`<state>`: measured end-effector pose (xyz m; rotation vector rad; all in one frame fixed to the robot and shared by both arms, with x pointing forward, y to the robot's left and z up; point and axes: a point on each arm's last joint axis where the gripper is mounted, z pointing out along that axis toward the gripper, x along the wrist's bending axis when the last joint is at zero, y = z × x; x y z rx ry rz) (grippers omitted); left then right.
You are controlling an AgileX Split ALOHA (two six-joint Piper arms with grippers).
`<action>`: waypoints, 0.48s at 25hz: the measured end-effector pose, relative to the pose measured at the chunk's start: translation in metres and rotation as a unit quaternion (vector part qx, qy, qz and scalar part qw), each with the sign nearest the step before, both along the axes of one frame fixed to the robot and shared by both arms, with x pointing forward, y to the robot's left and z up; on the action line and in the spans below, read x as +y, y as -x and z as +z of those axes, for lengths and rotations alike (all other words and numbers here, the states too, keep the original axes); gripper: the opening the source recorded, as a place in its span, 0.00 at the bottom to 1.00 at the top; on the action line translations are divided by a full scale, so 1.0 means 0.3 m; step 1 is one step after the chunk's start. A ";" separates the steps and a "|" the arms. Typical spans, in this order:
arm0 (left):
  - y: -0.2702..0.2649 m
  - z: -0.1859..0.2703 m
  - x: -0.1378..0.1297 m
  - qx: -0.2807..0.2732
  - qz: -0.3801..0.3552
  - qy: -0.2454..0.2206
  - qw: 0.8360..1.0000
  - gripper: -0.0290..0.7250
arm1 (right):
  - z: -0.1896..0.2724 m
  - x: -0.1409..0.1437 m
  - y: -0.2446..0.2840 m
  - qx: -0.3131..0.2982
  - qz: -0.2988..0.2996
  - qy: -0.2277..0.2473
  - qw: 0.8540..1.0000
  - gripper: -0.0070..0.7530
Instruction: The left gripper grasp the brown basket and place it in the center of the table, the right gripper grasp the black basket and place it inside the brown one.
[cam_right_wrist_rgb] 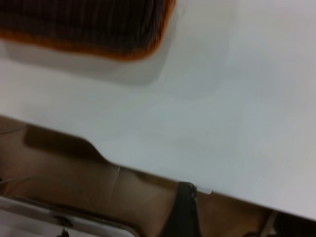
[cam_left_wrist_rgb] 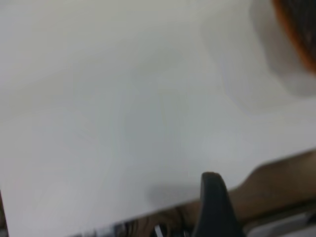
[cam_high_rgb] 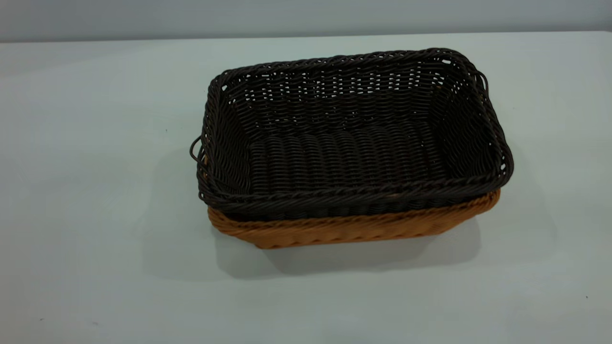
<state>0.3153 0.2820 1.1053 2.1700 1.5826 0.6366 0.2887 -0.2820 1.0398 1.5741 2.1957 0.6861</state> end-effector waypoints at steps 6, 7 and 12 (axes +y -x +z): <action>0.067 -0.143 0.042 0.022 0.025 0.004 0.999 0.62 | -0.015 -0.012 0.038 -0.048 -0.009 -0.018 0.999 0.78; 0.078 -0.165 0.048 0.025 0.028 0.006 0.999 0.62 | -0.015 -0.013 0.038 -0.048 -0.009 -0.018 0.999 0.78; 0.131 -0.220 0.073 0.004 0.028 0.040 0.999 0.62 | -0.015 -0.012 0.039 -0.048 -0.009 -0.019 0.999 0.78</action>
